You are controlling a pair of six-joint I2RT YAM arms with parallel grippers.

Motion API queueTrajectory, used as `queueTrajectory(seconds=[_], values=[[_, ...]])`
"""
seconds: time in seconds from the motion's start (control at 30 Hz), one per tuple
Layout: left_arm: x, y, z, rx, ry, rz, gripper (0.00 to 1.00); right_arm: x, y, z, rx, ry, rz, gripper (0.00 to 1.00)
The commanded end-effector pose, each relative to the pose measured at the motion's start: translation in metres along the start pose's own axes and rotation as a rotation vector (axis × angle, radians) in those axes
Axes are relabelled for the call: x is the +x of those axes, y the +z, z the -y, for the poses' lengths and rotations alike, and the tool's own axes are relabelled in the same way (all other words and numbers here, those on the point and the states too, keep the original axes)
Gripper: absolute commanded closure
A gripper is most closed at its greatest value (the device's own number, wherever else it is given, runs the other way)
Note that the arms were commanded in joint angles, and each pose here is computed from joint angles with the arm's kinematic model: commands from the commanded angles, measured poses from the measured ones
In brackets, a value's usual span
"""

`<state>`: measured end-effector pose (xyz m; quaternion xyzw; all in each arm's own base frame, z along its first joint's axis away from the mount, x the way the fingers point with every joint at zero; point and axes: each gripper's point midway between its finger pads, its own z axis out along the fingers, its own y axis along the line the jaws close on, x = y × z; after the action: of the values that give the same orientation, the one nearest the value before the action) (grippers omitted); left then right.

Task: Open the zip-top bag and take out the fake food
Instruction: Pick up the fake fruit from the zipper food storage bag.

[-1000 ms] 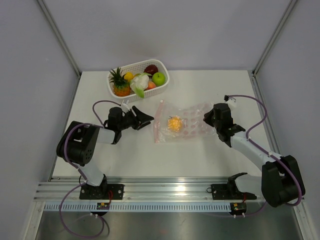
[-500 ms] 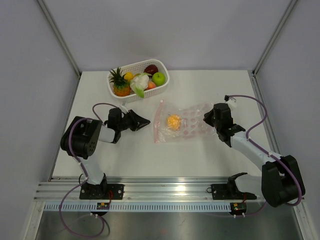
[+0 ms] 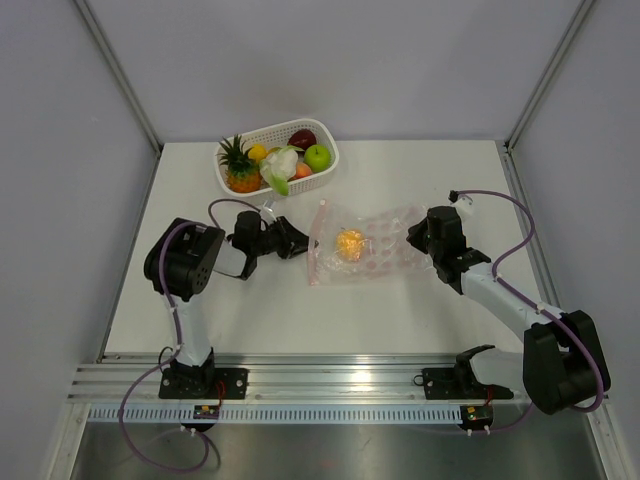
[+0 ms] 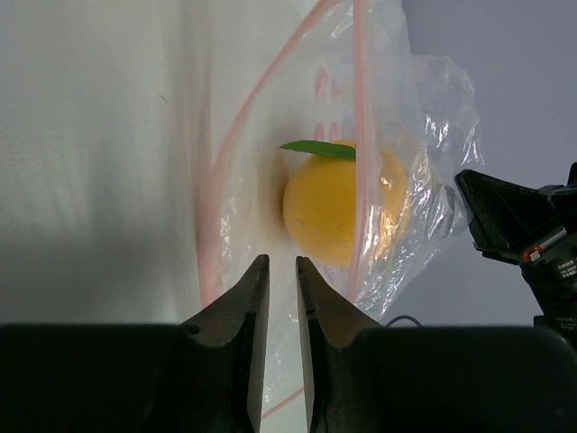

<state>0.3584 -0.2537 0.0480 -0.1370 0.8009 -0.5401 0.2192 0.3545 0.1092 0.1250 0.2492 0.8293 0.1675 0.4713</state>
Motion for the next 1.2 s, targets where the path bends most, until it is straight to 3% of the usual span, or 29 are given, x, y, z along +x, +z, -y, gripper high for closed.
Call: queueTrajectory(seconds=[0.0, 0.3, 0.4, 0.7, 0.8, 0.93, 1.17], values=[[0.004, 0.007, 0.025, 0.119, 0.038, -0.039, 0.80, -0.019, 0.001, -0.013, -0.024, 0.023, 0.052, 1.00], [0.015, -0.001, 0.064, 0.328, 0.037, -0.074, 0.80, -0.018, 0.002, -0.013, -0.025, 0.025, 0.048, 1.00], [0.016, -0.004, 0.072, 0.374, 0.044, -0.073, 0.72, -0.017, 0.003, -0.014, -0.030, 0.025, 0.043, 1.00], [0.017, 0.001, 0.065, 0.320, 0.052, -0.067, 0.51, -0.005, 0.013, -0.019, -0.050, 0.003, -0.016, 1.00], [0.015, 0.005, 0.050, 0.233, 0.068, -0.042, 0.41, -0.002, 0.015, -0.023, -0.068, -0.012, -0.031, 1.00], [0.012, 0.002, 0.040, 0.085, 0.121, -0.015, 0.35, -0.001, 0.015, -0.023, -0.071, -0.011, -0.033, 1.00], [0.018, 0.010, 0.040, 0.058, 0.168, -0.033, 0.28, 0.002, 0.017, -0.025, -0.076, -0.011, -0.045, 1.00]])
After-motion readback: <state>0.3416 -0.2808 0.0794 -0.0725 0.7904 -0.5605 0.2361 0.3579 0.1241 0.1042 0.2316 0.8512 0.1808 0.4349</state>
